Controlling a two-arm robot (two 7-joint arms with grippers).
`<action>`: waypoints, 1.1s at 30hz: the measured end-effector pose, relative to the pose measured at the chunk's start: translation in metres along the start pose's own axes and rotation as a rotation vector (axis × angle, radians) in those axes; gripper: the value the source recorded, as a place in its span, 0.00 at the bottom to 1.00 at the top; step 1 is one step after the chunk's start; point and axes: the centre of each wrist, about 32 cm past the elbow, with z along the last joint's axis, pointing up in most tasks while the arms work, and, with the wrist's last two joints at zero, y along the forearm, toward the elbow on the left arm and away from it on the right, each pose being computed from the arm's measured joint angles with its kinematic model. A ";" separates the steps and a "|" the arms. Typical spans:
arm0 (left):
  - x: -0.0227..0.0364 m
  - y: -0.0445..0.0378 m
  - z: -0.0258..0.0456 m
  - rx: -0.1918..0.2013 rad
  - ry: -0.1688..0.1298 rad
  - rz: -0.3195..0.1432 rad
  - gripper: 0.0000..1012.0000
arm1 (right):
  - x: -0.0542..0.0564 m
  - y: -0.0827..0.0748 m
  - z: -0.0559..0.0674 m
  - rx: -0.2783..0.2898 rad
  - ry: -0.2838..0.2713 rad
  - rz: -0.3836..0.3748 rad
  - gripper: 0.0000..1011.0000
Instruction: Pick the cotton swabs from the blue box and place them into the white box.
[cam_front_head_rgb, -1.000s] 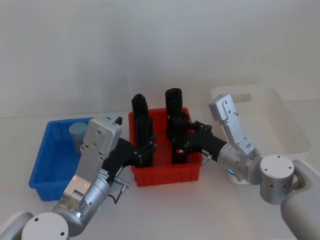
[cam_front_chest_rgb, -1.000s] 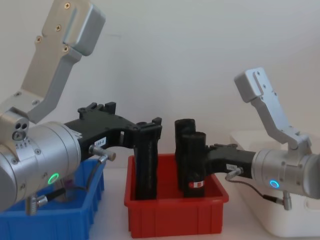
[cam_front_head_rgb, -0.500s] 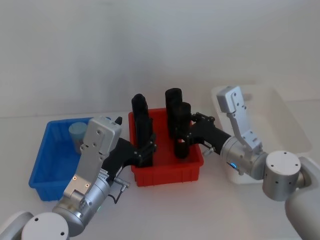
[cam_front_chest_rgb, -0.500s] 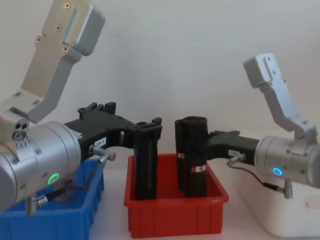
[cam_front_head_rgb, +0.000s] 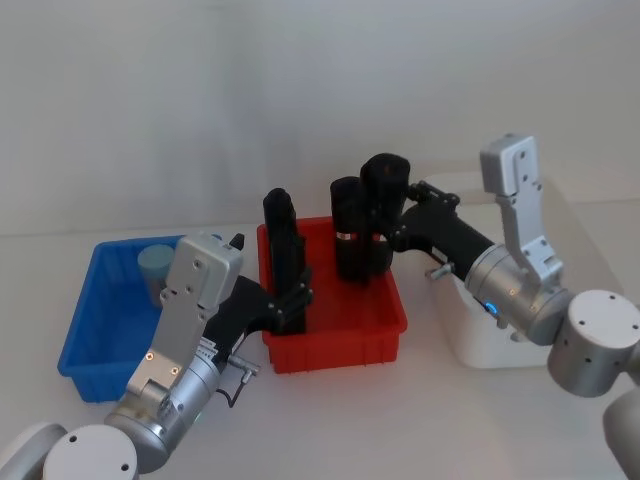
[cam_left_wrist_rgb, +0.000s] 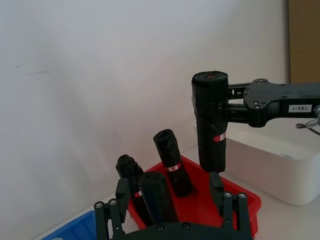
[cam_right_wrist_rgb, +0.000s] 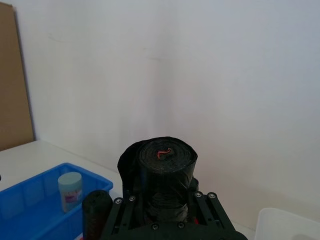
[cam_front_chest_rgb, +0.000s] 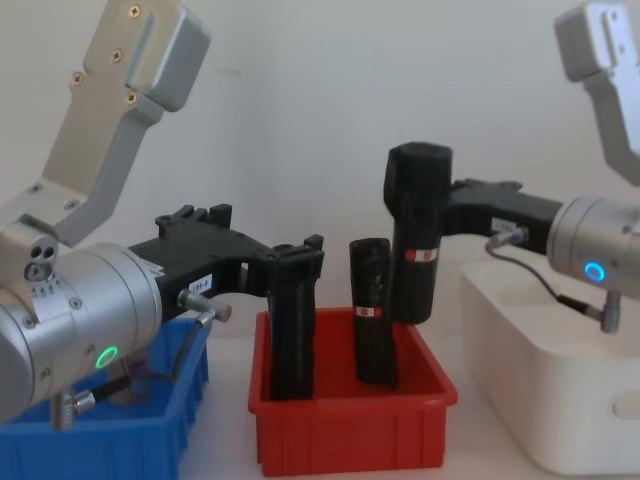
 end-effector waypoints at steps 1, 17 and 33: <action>0.0000 0.0000 0.0000 0.000 0.000 0.000 0.99 | 0.000 -0.002 0.002 0.004 0.000 -0.010 0.46; 0.0000 0.0000 0.0000 0.000 0.000 0.000 0.99 | 0.004 -0.038 0.039 0.014 -0.008 -0.213 0.45; 0.0000 0.0000 0.0000 0.000 0.000 0.000 0.99 | 0.018 -0.068 0.039 -0.082 0.008 -0.383 0.45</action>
